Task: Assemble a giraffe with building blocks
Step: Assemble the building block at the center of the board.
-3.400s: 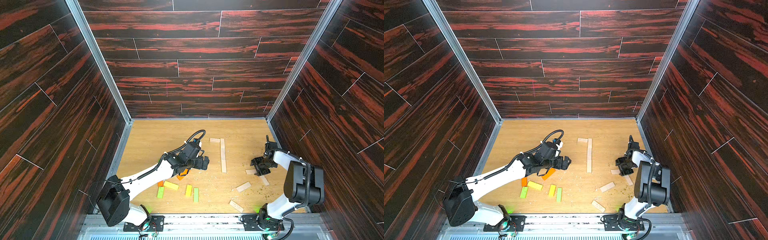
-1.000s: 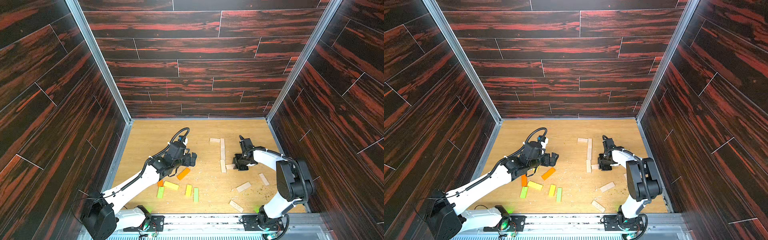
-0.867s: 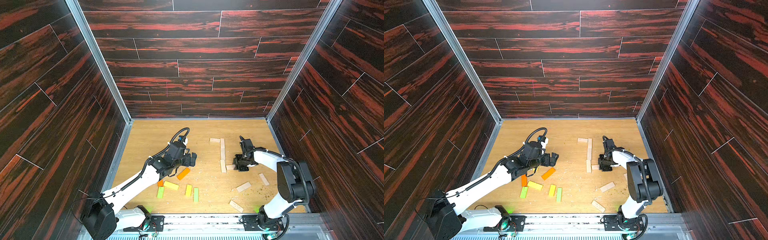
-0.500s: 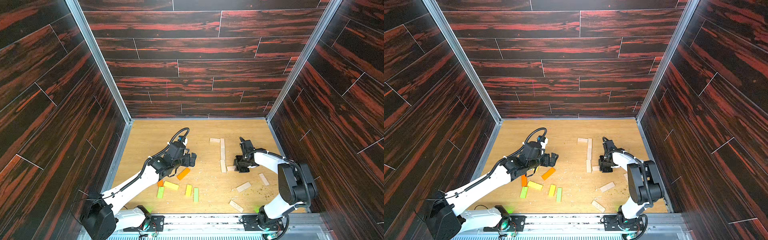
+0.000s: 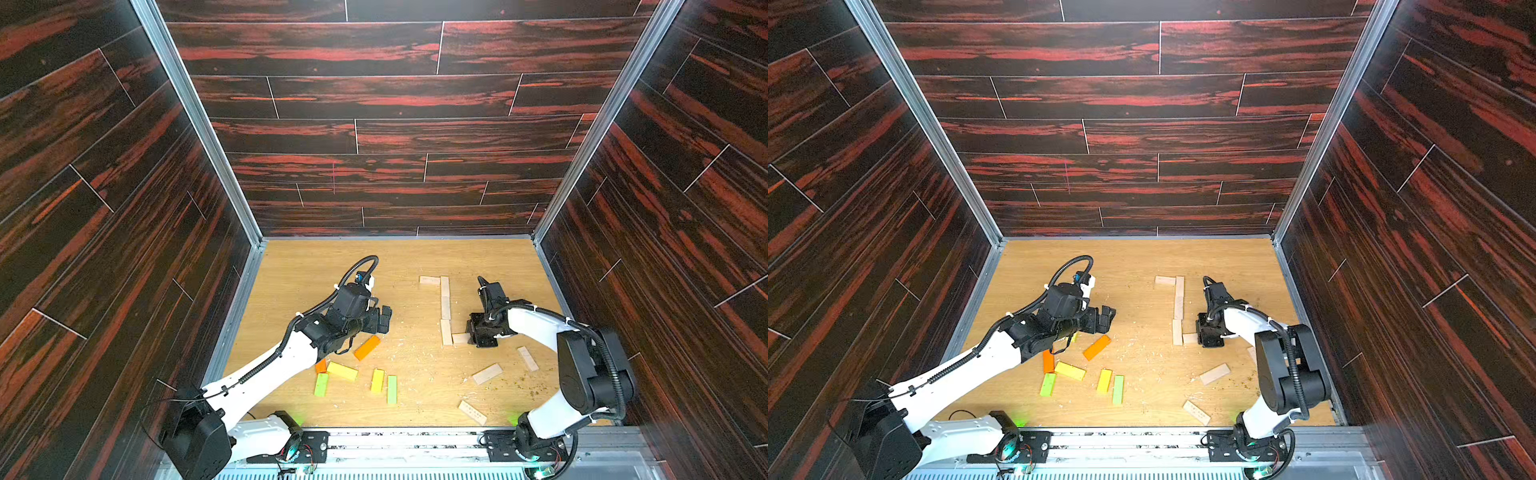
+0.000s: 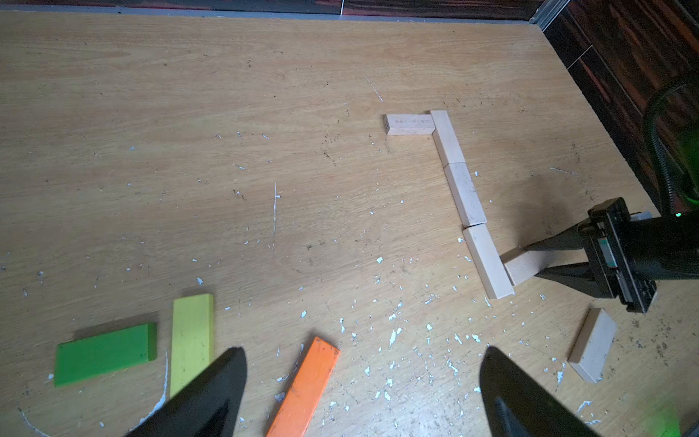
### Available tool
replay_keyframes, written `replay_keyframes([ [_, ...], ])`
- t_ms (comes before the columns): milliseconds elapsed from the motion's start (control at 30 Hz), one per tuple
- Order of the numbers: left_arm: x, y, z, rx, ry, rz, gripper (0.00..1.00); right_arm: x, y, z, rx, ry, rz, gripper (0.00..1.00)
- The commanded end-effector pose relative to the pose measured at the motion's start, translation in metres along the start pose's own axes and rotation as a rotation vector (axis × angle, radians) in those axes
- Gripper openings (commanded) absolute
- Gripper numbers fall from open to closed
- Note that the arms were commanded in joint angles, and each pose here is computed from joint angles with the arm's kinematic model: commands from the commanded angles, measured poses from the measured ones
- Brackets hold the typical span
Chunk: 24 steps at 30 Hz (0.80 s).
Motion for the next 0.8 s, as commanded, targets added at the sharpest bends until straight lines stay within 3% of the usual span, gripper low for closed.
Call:
replay_keyframes([
  [0,0.005,-0.0034,-0.0062,-0.004,0.015,0.02,0.99,-0.0314,0.005,0.0048,-0.032,-0.1,0.03,0.24],
  [433,0.0054,-0.0032,-0.0057,-0.002,0.019,0.025,0.99,-0.036,0.0029,0.008,-0.026,-0.108,0.045,0.28],
  [767,0.0055,-0.0039,-0.0051,0.0,0.02,0.027,0.99,-0.0346,0.0016,0.006,-0.022,-0.104,0.037,0.57],
])
Point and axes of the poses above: each gripper's point midway between its finger pads, its own z axis out along the fingers, its own x axis along the line the jaws close on, y = z × x, the point moved 1 cm from there along -z, back along the fingers, and after that the axes turned 3 degrees about z, right-handed, at the moved point
